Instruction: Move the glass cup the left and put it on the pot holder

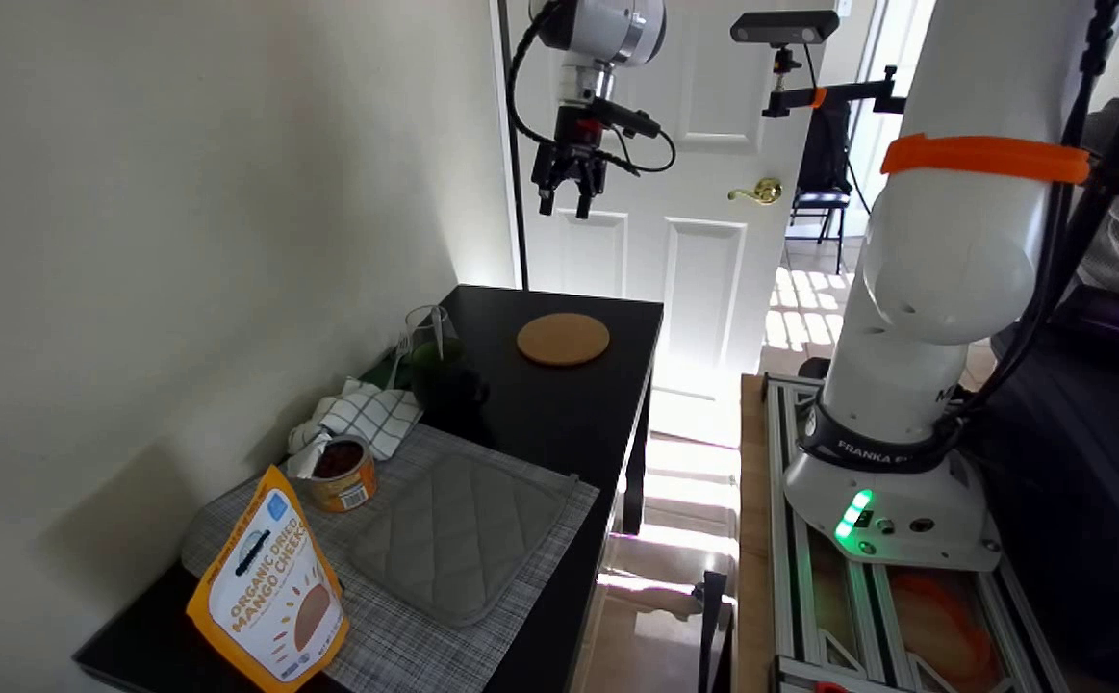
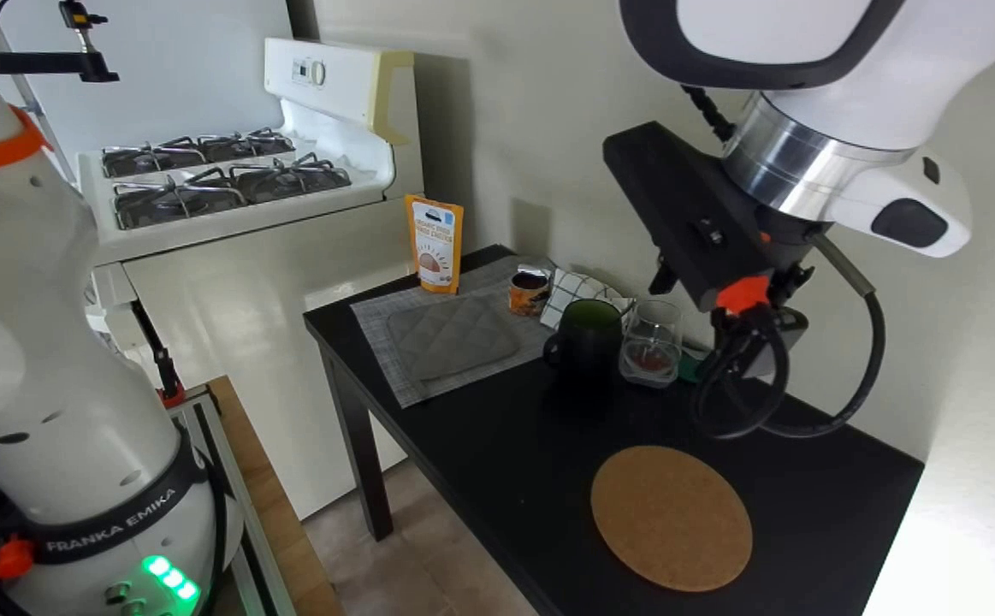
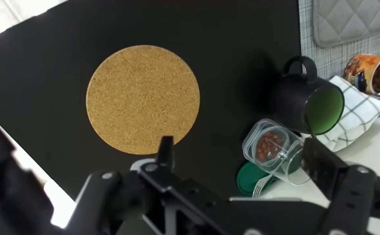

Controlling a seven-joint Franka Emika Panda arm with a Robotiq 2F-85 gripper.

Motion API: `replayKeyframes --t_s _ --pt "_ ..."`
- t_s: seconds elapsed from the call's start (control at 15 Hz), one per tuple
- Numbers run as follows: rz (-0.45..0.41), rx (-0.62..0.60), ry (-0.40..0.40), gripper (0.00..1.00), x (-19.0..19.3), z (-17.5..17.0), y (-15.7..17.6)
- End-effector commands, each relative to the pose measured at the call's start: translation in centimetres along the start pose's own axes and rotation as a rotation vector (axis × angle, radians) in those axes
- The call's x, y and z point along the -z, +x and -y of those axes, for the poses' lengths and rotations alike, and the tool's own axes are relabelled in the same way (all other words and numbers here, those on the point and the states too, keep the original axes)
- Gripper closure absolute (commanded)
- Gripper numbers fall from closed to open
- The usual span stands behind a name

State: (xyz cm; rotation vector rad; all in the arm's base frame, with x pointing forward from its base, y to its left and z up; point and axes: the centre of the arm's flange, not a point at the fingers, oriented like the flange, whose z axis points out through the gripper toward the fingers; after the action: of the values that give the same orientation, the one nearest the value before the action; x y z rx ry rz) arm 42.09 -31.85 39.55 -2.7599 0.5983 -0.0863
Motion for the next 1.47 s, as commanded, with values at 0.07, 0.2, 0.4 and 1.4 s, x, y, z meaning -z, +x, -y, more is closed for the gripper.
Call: replayKeyframes --t_s 0.07,0.2,0.4,1.4 --pt "0.076 -0.126 -0.066 0.0 -1.0 1.9 8.0" --pt "0.1 -0.155 -0.111 0.0 -2.6 4.0 10.1" --pt "0.106 -0.116 -0.161 0.0 -3.5 6.2 11.4" --pt "0.199 -0.125 -0.326 0.0 -10.6 13.7 16.6"
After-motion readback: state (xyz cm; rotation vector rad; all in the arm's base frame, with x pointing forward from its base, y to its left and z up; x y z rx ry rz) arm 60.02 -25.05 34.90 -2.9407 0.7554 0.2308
